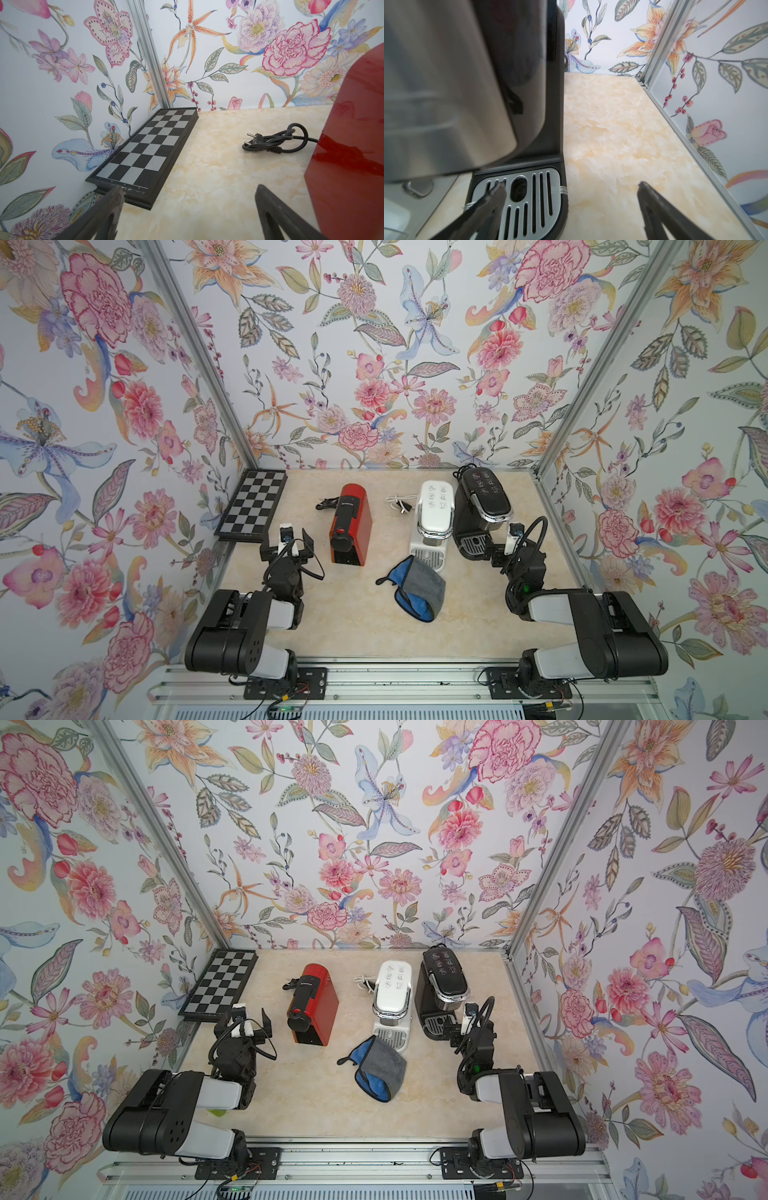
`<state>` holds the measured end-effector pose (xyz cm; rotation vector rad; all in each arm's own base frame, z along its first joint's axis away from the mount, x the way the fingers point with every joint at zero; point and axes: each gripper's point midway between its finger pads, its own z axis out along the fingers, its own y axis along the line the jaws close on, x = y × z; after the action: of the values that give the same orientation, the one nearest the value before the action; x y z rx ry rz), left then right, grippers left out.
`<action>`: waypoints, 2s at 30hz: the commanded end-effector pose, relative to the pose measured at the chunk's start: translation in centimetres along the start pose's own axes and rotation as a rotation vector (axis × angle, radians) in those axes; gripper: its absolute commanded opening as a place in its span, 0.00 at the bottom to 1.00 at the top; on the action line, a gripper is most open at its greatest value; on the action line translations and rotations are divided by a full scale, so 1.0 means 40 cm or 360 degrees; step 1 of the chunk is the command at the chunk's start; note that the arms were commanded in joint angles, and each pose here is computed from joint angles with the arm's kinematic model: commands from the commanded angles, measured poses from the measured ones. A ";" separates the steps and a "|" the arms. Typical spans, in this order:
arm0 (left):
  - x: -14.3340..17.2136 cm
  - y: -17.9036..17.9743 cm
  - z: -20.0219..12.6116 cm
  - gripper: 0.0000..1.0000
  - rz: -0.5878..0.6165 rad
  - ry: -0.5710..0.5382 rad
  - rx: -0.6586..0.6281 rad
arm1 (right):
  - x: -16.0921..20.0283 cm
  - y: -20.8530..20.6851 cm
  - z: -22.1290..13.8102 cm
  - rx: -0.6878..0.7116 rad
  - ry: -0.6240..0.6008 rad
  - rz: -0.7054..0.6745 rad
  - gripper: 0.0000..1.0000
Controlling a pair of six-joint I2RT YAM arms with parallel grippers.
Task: Wipe the surface of a coffee machine
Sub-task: Pick up the cleaning item at the center of the board.
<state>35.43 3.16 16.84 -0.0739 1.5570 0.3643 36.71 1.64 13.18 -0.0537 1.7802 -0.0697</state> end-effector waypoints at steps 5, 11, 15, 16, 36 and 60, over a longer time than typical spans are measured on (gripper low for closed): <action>-0.043 0.028 -0.030 0.99 -0.0068 -0.0009 -0.0059 | -0.072 -0.010 -0.073 -0.0013 0.0145 0.0453 1.00; -0.075 0.041 -0.051 0.99 -0.0307 -0.0028 -0.0014 | -0.046 0.083 -0.108 -0.0329 0.0375 0.0607 1.00; -0.086 0.022 -0.058 0.99 -0.0382 0.0016 0.0074 | -0.018 0.146 -0.127 -0.0427 0.0544 0.0520 1.00; -0.084 0.013 -0.060 0.99 -0.0396 0.0035 0.0110 | -0.012 0.158 -0.133 -0.0434 0.0571 0.0507 1.00; 0.061 -0.193 -0.145 0.99 -0.0719 0.0461 0.0809 | 0.193 0.503 -0.359 -0.0898 0.1054 -0.0179 1.00; 0.063 -0.192 -0.157 0.99 -0.0769 0.0447 0.0807 | 0.239 0.654 -0.308 -0.0841 0.1140 -0.0433 1.00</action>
<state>31.57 -5.35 12.54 -0.0981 1.8185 -0.4259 22.02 26.25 3.74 -0.7523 2.4768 0.2129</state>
